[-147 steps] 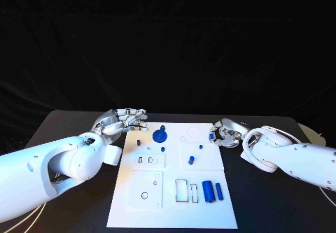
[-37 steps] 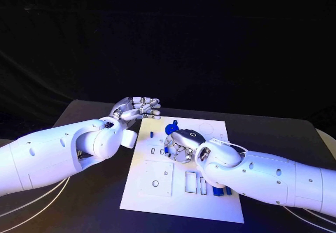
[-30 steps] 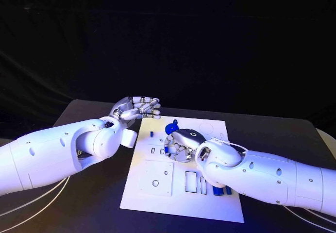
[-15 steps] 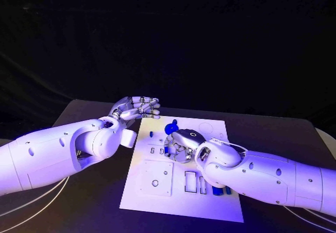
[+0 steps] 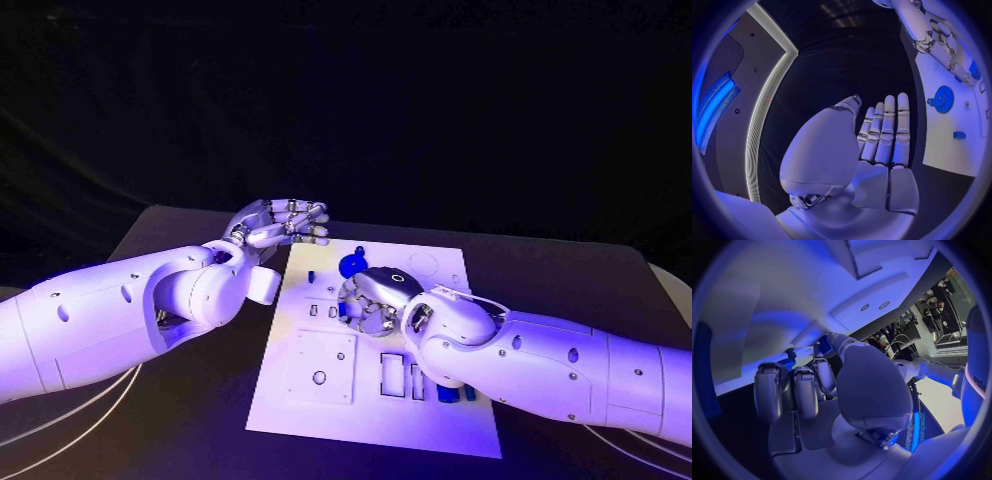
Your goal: Assemble the parts on the task board
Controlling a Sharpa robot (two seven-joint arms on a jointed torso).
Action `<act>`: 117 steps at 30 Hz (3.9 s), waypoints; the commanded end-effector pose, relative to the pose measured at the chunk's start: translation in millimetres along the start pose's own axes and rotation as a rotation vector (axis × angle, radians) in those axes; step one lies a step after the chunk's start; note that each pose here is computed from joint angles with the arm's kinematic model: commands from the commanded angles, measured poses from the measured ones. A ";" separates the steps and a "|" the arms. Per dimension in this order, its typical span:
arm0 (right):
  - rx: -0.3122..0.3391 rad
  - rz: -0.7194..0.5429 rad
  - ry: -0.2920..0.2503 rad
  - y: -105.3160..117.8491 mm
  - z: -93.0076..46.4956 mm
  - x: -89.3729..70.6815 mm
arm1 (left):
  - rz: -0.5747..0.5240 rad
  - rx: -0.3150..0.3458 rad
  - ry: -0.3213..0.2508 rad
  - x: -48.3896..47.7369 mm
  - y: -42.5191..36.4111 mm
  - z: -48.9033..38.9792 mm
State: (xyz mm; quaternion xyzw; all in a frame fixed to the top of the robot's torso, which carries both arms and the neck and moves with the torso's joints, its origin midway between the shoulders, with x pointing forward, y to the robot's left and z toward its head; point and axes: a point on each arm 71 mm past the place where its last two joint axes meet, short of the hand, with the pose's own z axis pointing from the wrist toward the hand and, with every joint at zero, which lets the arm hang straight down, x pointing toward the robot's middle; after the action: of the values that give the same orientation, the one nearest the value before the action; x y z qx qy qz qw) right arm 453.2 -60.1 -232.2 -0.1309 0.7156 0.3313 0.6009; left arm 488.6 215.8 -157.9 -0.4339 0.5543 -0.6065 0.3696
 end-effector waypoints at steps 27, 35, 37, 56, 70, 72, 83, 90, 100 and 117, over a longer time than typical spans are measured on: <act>0.005 -0.015 0.020 -0.5 -1.0 2.7 | -0.001 0.006 0.015 0.8 -1.2 -0.5; 0.005 -0.013 0.012 -0.5 -1.1 2.1 | -0.001 0.006 0.015 0.6 -1.2 -0.6; 0.005 -0.012 0.006 -0.5 -1.2 1.6 | -0.001 0.006 0.015 0.6 -1.2 -0.6; -0.018 0.012 -0.053 2.2 -9.6 -5.2 | 0.004 0.004 0.011 -0.9 -1.0 -0.6; -0.024 0.358 -0.176 -32.3 -40.1 -76.0 | 0.254 -0.094 0.062 -6.2 7.2 0.7; -0.002 0.399 -0.195 -42.4 -45.1 -88.5 | 0.328 -0.123 0.083 -5.8 10.0 1.5; 0.118 0.448 -0.291 -90.7 -81.2 -131.8 | 0.767 -0.418 0.210 -5.3 32.5 1.7; 0.158 0.444 -0.303 -101.1 -90.7 -136.2 | 0.932 -0.533 0.239 1.6 34.4 8.7; 0.190 0.431 -0.305 -107.9 -94.8 -137.4 | 1.060 -0.605 0.265 18.9 35.8 22.7; 0.211 0.427 -0.301 -111.0 -93.0 -135.4 | 1.081 -0.675 0.351 36.5 40.4 32.6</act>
State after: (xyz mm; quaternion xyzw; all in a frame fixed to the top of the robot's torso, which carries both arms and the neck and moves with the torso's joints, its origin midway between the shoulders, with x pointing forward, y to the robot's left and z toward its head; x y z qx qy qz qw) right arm 479.0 -230.3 -133.3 0.1363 0.6592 0.3930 0.6265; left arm 506.8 167.3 -192.2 -0.0943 0.8920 -0.1998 0.3943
